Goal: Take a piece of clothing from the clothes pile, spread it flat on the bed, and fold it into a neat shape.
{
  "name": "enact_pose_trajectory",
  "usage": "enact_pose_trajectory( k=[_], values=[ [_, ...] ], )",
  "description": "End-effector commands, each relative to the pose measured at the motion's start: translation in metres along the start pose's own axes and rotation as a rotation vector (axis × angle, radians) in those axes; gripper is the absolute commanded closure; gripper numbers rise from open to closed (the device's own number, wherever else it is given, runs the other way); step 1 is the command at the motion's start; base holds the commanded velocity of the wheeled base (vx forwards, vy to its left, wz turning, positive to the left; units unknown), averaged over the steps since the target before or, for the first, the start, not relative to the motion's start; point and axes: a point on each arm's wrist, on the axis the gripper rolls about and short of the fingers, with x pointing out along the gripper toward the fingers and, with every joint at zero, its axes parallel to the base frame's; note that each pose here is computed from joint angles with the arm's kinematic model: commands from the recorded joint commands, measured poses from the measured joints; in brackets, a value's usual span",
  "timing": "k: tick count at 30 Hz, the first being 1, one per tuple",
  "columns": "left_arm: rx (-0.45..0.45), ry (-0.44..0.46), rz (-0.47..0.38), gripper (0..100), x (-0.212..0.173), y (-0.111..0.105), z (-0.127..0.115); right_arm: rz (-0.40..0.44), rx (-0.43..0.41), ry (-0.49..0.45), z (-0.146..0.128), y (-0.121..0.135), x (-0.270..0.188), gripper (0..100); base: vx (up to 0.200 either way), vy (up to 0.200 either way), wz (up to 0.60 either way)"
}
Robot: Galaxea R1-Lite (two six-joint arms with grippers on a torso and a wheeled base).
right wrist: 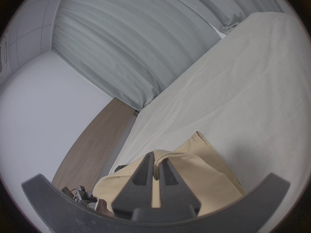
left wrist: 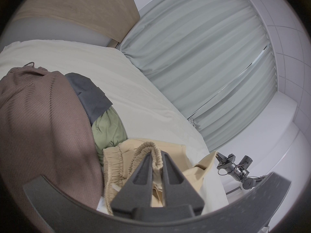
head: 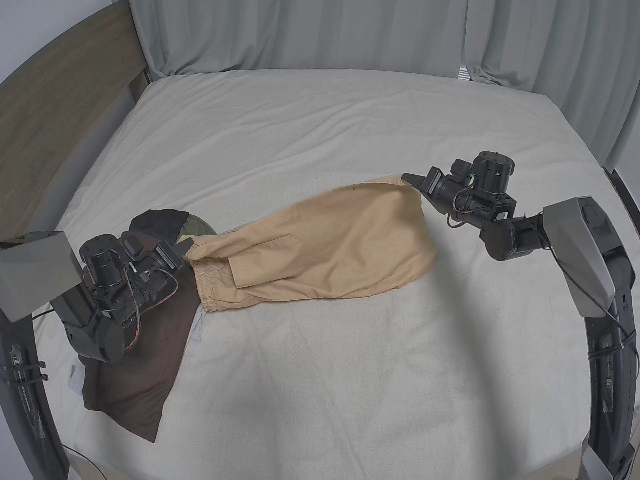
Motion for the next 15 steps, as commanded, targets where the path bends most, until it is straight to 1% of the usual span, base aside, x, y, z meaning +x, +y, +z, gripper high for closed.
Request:
enact_pose_trajectory(
  k=[1, 3, 4, 6, 7, 8, 11, 13, 14, 15],
  values=[
    [-0.005, -0.005, 0.022, 100, -0.001, 0.009, 0.002, -0.004, 0.003, 0.006, -0.009, -0.014, 0.013, 100, 0.000, 0.000, 0.00],
    [-0.005, -0.005, 0.022, 100, -0.001, 0.009, 0.002, 0.000, 0.001, 0.003, -0.009, -0.015, 0.014, 100, 0.000, 0.000, 0.00],
    [-0.007, -0.006, 0.025, 0, -0.001, 0.010, 0.002, 0.004, -0.002, -0.002, -0.008, -0.015, 0.017, 100, 0.000, 0.000, 0.00],
    [-0.017, -0.006, 0.024, 0, -0.001, 0.011, 0.003, 0.011, -0.006, -0.007, -0.009, -0.017, 0.021, 100, 0.000, 0.000, 0.00],
    [-0.020, -0.005, 0.023, 0, -0.001, 0.011, 0.003, 0.013, -0.008, -0.010, -0.009, -0.017, 0.021, 0, 0.000, 0.000, 0.00],
    [-0.035, -0.002, 0.019, 0, 0.000, 0.012, 0.002, 0.020, -0.015, -0.026, -0.006, -0.017, 0.023, 0, 0.000, 0.000, 0.00],
    [-0.042, -0.019, 0.031, 0, 0.003, 0.016, 0.004, -0.006, 0.006, -0.010, -0.011, -0.026, 0.023, 0, 0.000, 0.000, 0.00],
    [-0.042, -0.034, 0.045, 0, 0.000, 0.021, 0.009, -0.004, -0.002, -0.032, 0.000, -0.022, 0.019, 0, 0.000, 0.000, 0.00],
    [-0.042, -0.040, 0.049, 0, -0.001, 0.021, 0.010, 0.000, -0.013, -0.059, 0.012, -0.015, 0.015, 0, 0.000, 0.000, 0.00],
    [-0.042, -0.040, 0.049, 0, -0.001, 0.021, 0.010, 0.000, -0.013, -0.059, 0.012, -0.015, 0.015, 0, 0.000, 0.000, 0.00]
  ],
)
